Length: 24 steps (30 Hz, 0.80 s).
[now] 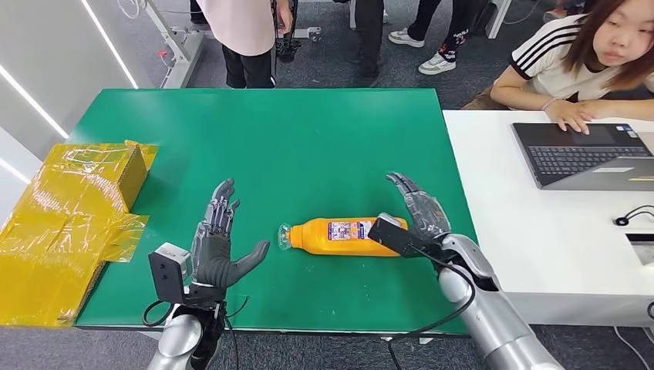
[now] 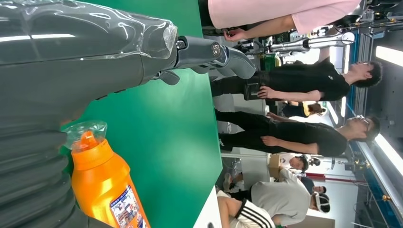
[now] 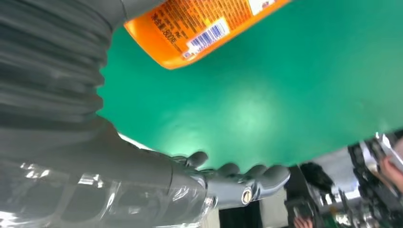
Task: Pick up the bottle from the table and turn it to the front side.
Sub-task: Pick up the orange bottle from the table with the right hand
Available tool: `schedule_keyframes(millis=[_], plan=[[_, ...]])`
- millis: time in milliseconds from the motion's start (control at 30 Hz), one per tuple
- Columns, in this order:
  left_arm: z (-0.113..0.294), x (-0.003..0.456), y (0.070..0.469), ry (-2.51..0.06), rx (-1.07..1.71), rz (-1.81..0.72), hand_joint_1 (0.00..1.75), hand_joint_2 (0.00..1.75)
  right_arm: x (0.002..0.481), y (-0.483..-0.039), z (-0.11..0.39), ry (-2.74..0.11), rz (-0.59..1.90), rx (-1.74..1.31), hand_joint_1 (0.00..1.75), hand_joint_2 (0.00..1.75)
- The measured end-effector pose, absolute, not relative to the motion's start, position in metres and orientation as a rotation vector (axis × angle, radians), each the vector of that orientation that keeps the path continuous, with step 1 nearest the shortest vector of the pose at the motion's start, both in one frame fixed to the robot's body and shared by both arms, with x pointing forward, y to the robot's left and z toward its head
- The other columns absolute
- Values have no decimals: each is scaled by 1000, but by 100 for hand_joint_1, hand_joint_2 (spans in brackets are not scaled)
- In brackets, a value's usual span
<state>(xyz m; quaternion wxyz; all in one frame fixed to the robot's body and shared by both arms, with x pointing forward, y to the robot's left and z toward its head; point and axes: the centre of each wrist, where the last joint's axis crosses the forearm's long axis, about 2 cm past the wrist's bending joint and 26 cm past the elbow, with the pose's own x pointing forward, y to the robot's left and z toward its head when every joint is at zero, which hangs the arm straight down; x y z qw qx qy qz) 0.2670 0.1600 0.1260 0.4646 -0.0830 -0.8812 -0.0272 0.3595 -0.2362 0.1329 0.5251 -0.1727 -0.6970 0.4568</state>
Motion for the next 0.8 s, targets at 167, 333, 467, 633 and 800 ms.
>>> schedule_keyframes(millis=[167, 333, 467, 633, 800], plan=[[126, 270, 160, -2163, -211, -77, 0, 175, 375, -236, 133, -1586, 1145, -198, 0, 175], [126, 273, 159, -2160, -215, -84, 0, 175, 391, -236, 139, -1544, 1182, -91, 0, 175], [125, 275, 159, -2155, -216, -89, 0, 175, 396, -235, 140, -1511, 1214, -62, 0, 175], [125, 277, 157, -2155, -218, -84, 0, 175, 402, -224, 147, -1425, 1310, 57, 0, 175], [129, 280, 156, -2150, -211, -70, 0, 175, 417, -215, 169, -1344, 1430, 60, 0, 175]])
